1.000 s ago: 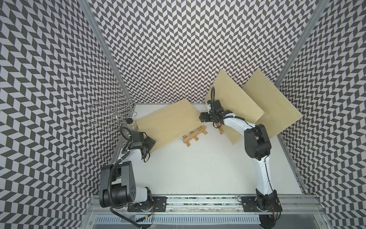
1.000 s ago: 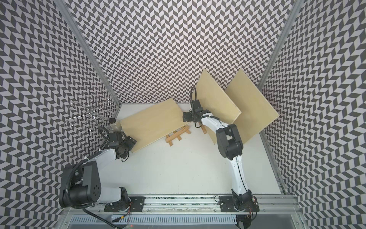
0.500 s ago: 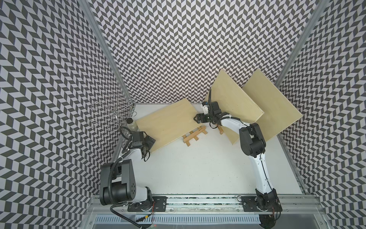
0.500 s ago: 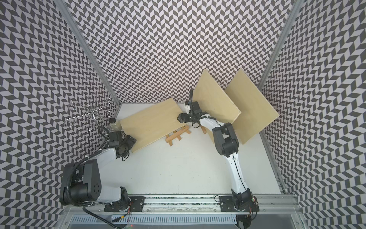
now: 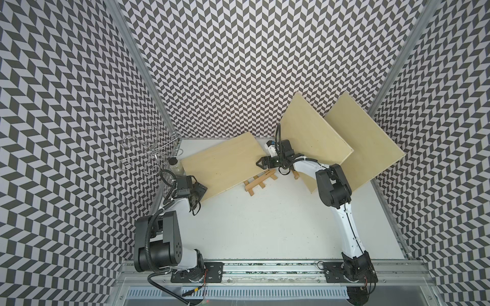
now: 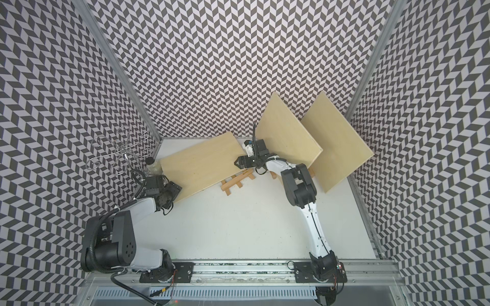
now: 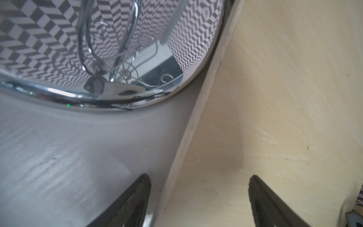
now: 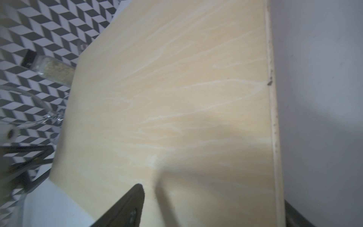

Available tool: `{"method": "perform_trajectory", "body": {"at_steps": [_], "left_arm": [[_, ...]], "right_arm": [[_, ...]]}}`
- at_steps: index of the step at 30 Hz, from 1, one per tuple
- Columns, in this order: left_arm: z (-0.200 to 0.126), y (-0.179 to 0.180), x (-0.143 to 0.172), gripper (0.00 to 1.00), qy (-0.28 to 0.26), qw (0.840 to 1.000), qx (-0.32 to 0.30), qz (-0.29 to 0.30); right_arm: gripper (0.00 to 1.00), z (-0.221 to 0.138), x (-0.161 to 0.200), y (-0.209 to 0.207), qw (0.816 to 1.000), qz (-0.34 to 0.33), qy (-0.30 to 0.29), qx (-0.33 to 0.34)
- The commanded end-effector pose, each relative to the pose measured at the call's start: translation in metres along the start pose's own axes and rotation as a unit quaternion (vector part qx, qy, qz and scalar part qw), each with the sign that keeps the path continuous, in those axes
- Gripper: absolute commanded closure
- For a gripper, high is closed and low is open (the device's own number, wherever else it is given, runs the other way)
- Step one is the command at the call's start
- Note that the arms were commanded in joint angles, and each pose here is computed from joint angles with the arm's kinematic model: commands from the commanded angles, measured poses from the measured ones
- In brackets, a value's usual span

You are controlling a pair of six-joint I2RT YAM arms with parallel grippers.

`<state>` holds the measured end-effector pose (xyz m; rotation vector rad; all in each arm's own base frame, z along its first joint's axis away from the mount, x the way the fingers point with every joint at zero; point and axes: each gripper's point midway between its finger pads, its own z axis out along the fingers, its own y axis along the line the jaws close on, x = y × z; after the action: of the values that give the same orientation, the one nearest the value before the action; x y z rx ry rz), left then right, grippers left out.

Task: Assemble the easel
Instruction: Pick up the drawing board from the easel.

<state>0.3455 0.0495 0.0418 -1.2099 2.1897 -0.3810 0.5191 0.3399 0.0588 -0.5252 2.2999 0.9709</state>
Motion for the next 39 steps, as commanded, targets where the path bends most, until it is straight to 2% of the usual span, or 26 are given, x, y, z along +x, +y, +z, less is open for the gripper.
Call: {"method": "perform_trajectory", "body": {"at_steps": [1,10,15,20,27,34,39], "left_arm": [[0.008,0.015,0.024,0.24,0.047,0.999,-0.021,-0.007],[0.011,0.011,0.03,0.26,0.057,0.998,-0.017,0.001],[0.011,0.008,0.034,0.26,0.061,0.998,-0.014,0.007],[0.012,0.007,0.038,0.26,0.068,0.998,-0.012,0.011],[0.013,0.002,0.041,0.26,0.074,0.997,-0.005,0.018],[0.012,-0.004,0.044,0.26,0.075,0.997,0.004,0.028],[0.01,-0.016,0.047,0.25,0.082,0.995,0.022,0.044]], "right_arm": [[0.14,-0.035,-0.036,0.083,0.988,-0.053,-0.054,-0.138],[0.19,-0.071,-0.036,0.134,0.964,-0.056,-0.076,-0.247],[0.25,-0.083,-0.041,0.152,0.961,-0.084,-0.083,-0.25],[0.35,-0.096,-0.048,0.161,0.96,-0.103,-0.092,-0.244],[0.66,-0.104,-0.05,0.171,0.958,-0.1,-0.092,-0.254],[0.84,-0.12,-0.052,0.201,0.953,-0.117,-0.103,-0.258],[1.0,-0.144,-0.061,0.215,0.954,-0.121,-0.131,-0.241]]}}
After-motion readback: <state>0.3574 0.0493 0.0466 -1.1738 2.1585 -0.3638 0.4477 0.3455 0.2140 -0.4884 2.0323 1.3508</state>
